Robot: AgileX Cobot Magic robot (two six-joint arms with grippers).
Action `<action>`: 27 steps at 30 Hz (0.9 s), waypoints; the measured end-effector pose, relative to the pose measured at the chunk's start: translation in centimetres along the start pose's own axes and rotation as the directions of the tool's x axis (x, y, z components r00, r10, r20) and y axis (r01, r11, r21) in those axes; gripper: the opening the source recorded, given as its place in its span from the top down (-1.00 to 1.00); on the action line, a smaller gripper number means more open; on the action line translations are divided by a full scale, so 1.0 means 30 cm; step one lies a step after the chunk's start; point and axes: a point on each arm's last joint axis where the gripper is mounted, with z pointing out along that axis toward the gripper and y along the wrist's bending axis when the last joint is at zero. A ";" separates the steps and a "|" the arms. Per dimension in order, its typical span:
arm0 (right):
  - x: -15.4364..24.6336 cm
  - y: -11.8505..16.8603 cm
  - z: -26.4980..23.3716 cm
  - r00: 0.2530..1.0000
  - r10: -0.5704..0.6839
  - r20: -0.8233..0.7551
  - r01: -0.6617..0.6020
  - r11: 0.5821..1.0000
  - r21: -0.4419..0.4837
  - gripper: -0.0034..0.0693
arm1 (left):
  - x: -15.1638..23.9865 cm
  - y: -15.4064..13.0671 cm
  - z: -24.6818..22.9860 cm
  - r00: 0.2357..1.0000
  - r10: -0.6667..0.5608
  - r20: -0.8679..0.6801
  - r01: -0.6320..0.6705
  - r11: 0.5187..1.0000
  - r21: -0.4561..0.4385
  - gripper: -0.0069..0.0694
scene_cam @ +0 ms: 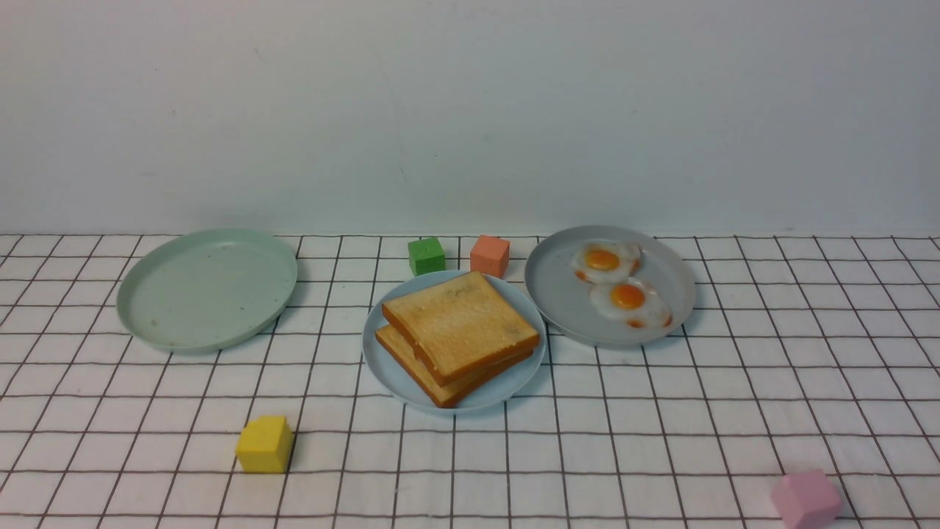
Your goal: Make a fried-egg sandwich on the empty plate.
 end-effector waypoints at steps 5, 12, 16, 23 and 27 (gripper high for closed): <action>0.000 0.000 0.000 1.000 0.000 0.000 0.000 1.000 0.000 0.90 | 0.000 0.000 0.000 1.000 0.001 0.000 -0.001 1.000 0.000 0.82; 0.000 0.000 0.000 1.000 0.000 0.000 0.000 1.000 0.000 0.89 | -0.021 0.038 -0.009 0.992 0.059 0.110 -0.038 0.982 -0.186 0.82; 0.000 0.000 0.000 1.000 0.000 0.000 0.000 1.000 0.000 0.88 | 0.031 0.093 -0.027 0.987 0.056 0.154 0.014 0.908 -0.418 0.85; 0.000 0.000 0.000 1.000 0.000 0.000 0.000 1.000 0.000 0.87 | 0.202 0.157 -0.030 0.994 -0.110 -0.007 0.083 0.790 -0.607 0.85; 0.000 0.000 0.000 1.000 0.000 0.000 0.000 1.000 0.000 0.86 | 0.213 0.162 -0.033 0.990 -0.143 -0.011 0.104 0.765 -0.635 0.85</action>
